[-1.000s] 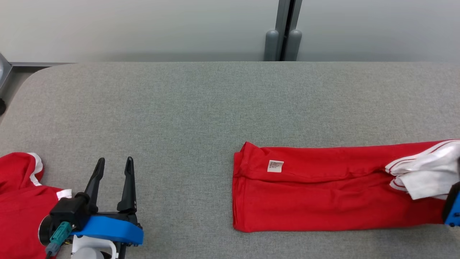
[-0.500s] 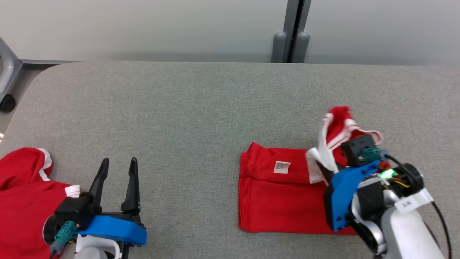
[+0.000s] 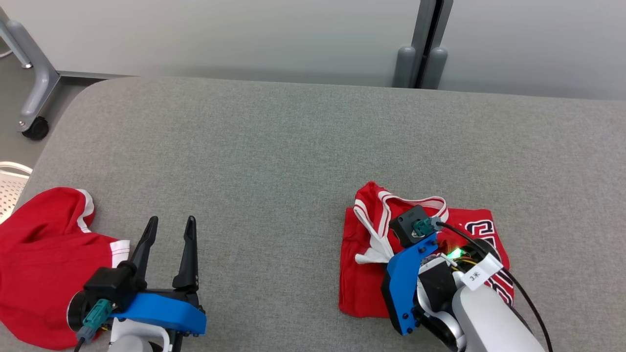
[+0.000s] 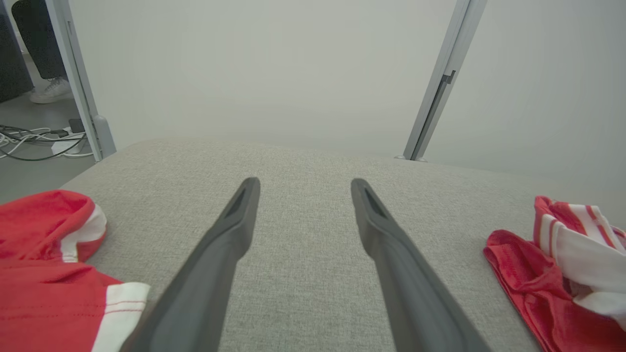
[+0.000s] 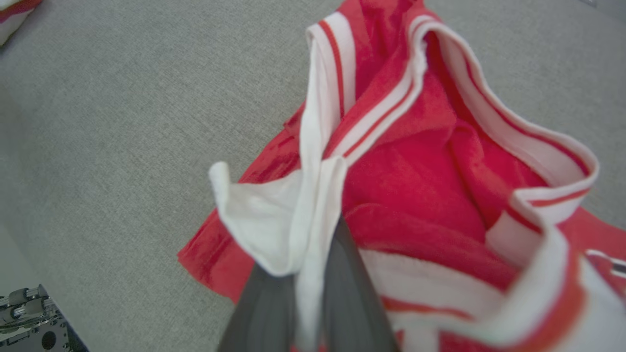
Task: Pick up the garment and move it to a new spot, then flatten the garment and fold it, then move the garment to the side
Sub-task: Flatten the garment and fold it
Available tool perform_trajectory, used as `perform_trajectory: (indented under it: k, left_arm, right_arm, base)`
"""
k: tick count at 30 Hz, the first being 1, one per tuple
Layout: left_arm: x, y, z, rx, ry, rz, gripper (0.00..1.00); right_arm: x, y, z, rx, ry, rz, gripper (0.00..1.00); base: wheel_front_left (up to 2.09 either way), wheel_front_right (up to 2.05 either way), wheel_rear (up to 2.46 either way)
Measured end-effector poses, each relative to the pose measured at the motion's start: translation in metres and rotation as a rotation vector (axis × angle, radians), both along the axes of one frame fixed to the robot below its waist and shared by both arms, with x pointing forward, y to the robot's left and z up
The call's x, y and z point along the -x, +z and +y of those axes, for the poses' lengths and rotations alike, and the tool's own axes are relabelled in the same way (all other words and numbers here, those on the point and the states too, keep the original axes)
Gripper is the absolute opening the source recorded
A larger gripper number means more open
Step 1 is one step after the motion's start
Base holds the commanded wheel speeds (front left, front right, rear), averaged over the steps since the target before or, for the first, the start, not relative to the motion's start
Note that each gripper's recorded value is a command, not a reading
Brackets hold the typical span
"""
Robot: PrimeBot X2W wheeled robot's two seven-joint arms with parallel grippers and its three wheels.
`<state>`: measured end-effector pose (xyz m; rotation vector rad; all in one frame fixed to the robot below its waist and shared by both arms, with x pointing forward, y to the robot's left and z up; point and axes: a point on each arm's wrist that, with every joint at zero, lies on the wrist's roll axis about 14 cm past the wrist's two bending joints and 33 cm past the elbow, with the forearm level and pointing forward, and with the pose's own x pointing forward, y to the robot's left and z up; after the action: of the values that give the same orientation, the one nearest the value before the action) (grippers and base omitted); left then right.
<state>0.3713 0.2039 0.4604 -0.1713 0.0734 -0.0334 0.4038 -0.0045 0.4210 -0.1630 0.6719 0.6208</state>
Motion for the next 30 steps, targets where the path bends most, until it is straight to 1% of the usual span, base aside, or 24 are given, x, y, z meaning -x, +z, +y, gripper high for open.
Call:
perform_trajectory:
  k: [1, 4, 7, 10, 12, 15, 18, 21, 23, 25, 26, 27, 29, 30]
  left_arm:
    - [0.000, 0.000, 0.000, 0.000, 0.001, -0.001, 1.00]
    - [0.001, 0.001, 0.001, 0.000, 0.002, -0.002, 1.00]
    - [0.002, 0.002, 0.001, 0.001, 0.003, -0.004, 1.00]
    - [0.002, 0.002, 0.000, 0.002, -0.001, -0.005, 1.00]
    - [0.002, 0.001, -0.001, 0.002, -0.005, -0.004, 1.00]
    - [0.000, 0.002, -0.004, 0.004, -0.013, -0.006, 1.00]
    - [-0.003, 0.003, -0.005, 0.004, -0.017, -0.011, 1.00]
    - [-0.004, 0.004, -0.007, 0.006, -0.021, -0.015, 1.00]
    - [-0.005, 0.004, -0.007, 0.006, -0.023, -0.017, 1.00]
    - [-0.005, 0.004, -0.008, 0.006, -0.026, -0.018, 1.00]
    - [-0.005, 0.005, -0.009, 0.006, -0.027, -0.018, 1.00]
    - [-0.006, 0.005, -0.009, 0.006, -0.028, -0.019, 1.00]
    - [-0.006, 0.005, -0.010, 0.006, -0.032, -0.020, 1.00]
    - [-0.007, 0.005, -0.011, 0.007, -0.033, -0.020, 1.00]
  right_arm:
    - [0.001, -0.002, 0.002, -0.002, 0.005, 0.006, 1.00]
    - [0.006, -0.002, 0.009, -0.034, 0.018, 0.020, 1.00]
    - [0.015, 0.010, 0.027, -0.126, 0.046, 0.036, 1.00]
    - [0.026, 0.037, 0.048, -0.269, 0.083, 0.036, 1.00]
    - [0.028, 0.063, 0.056, -0.358, 0.098, -0.006, 1.00]
    - [0.023, 0.094, 0.050, -0.432, 0.082, -0.080, 1.00]
    - [0.009, 0.111, 0.021, -0.428, 0.013, -0.175, 1.00]
    - [-0.006, 0.118, -0.018, -0.409, -0.105, -0.256, 1.00]
    - [-0.016, 0.116, -0.050, -0.348, -0.195, -0.314, 1.00]
    - [-0.021, 0.107, -0.081, -0.280, -0.279, -0.340, 1.00]
    - [-0.021, 0.099, -0.093, -0.244, -0.311, -0.335, 0.96]
    - [-0.020, 0.089, -0.102, -0.206, -0.335, -0.323, 0.49]
    - [-0.017, 0.070, -0.118, -0.151, -0.375, -0.293, 0.00]
    - [-0.016, 0.064, -0.124, -0.129, -0.388, -0.287, 0.00]
  base:
    - [0.00, 0.00, 0.00]
    - [0.00, 0.00, 0.00]
    - [0.00, 0.00, 0.00]
    - [0.00, 0.00, 0.00]
    - [0.00, 0.00, 0.00]
    - [0.00, 0.00, 0.00]
    - [0.00, 0.00, 0.00]
    - [0.00, 0.00, 0.00]
    - [0.00, 0.00, 0.00]
    - [0.00, 0.00, 0.00]
    - [0.00, 0.00, 0.00]
    - [0.00, 0.00, 0.00]
    - [0.00, 0.00, 0.00]
    - [0.00, 0.00, 0.00]
